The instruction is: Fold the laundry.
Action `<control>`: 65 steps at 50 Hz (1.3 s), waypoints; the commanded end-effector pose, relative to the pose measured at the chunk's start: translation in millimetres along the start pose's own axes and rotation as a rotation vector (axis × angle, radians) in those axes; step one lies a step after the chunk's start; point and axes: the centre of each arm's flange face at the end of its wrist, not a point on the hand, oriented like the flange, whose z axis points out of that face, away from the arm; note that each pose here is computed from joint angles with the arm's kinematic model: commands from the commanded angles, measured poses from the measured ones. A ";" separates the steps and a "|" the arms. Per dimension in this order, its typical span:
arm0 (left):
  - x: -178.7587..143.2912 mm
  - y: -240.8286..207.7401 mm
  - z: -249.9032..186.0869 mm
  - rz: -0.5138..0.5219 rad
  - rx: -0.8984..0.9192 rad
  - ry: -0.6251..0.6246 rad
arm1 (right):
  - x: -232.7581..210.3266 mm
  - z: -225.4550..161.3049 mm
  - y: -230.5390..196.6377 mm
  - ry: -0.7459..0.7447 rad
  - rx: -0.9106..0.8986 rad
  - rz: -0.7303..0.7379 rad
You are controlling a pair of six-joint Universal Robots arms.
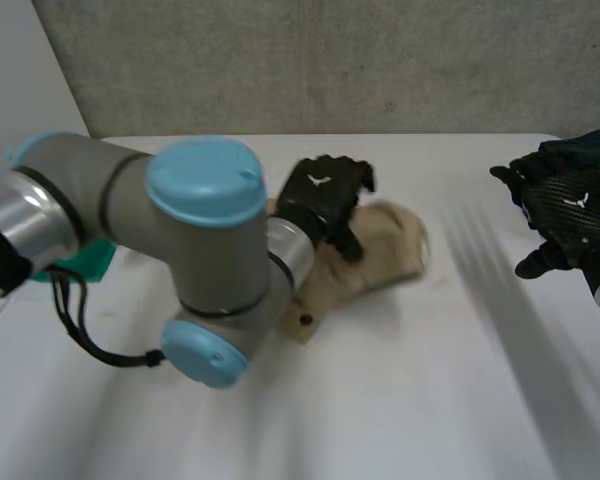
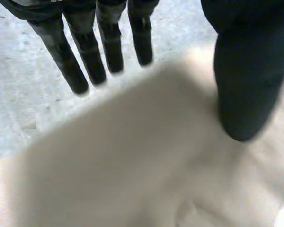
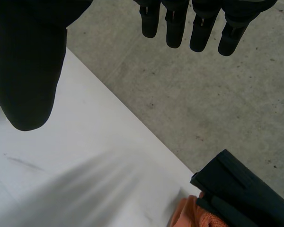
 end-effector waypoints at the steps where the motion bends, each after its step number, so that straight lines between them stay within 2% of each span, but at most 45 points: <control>1: 0.0 -35.1 -16.6 0.021 0.074 -0.006 | -1.8 -1.5 1.3 -0.010 -0.025 0.016; 4: -15.2 -35.9 -21.9 0.053 0.058 -0.040 | -2.2 -3.3 -0.7 -0.027 -0.061 0.048; 7: -40.0 -42.2 -32.8 0.138 0.044 -0.097 | -0.1 -4.3 -5.3 -0.033 -0.100 0.106; 11: -63.0 -32.9 -46.6 0.271 -0.015 -0.151 | -2.7 -7.4 -18.1 -0.056 -0.170 0.273; 15: -90.2 -24.6 -47.4 0.416 -0.045 -0.207 | -18.4 -6.6 -26.3 -0.112 -0.252 0.505; 16: -107.1 -19.2 -43.9 0.496 -0.064 -0.222 | -24.8 -5.1 -26.0 -0.131 -0.284 0.572; 17: -107.3 -19.2 -43.8 0.496 -0.064 -0.222 | -29.5 -4.5 -25.2 -0.144 -0.303 0.609; 18: -117.1 -14.6 -42.3 0.543 -0.084 -0.221 | -42.6 -4.3 -25.7 -0.181 -0.333 0.665; 21: -134.0 -0.7 -36.0 0.607 -0.123 -0.206 | -77.5 -8.0 -29.2 -0.284 -0.369 0.722; 26: -160.0 32.5 -19.9 0.640 -0.199 -0.175 | -132.1 -11.5 -22.5 -0.406 -0.416 0.697; 30: -170.1 51.2 -6.4 0.644 -0.224 -0.150 | -165.9 -8.1 -13.9 -0.405 -0.397 0.625; 35: -170.7 69.1 0.7 0.640 -0.256 -0.128 | -197.4 1.7 -3.4 -0.349 -0.300 0.456; 40: -162.6 73.7 2.1 0.641 -0.264 -0.114 | -205.0 3.9 6.1 -0.319 -0.270 0.295; 46: -139.8 49.9 -4.2 0.653 -0.207 -0.102 | -200.1 7.9 2.3 -0.299 -0.235 0.254; 49: -125.5 23.9 -16.4 0.644 -0.164 -0.117 | -190.5 8.9 -11.7 -0.278 -0.194 0.246; 53: -102.6 -20.9 -39.5 0.573 -0.066 -0.131 | -155.5 7.4 -57.6 -0.206 -0.071 0.261; 54: -98.2 -30.7 -44.9 0.553 -0.043 -0.133 | -133.3 10.9 -71.8 -0.155 -0.025 0.260; 59: -77.2 -89.6 -84.6 0.374 0.093 -0.126 | -70.8 17.1 -102.2 -0.030 0.043 0.179; 65: -73.4 -101.5 -98.8 0.219 0.103 -0.115 | -38.4 26.9 -133.7 -0.010 0.075 0.119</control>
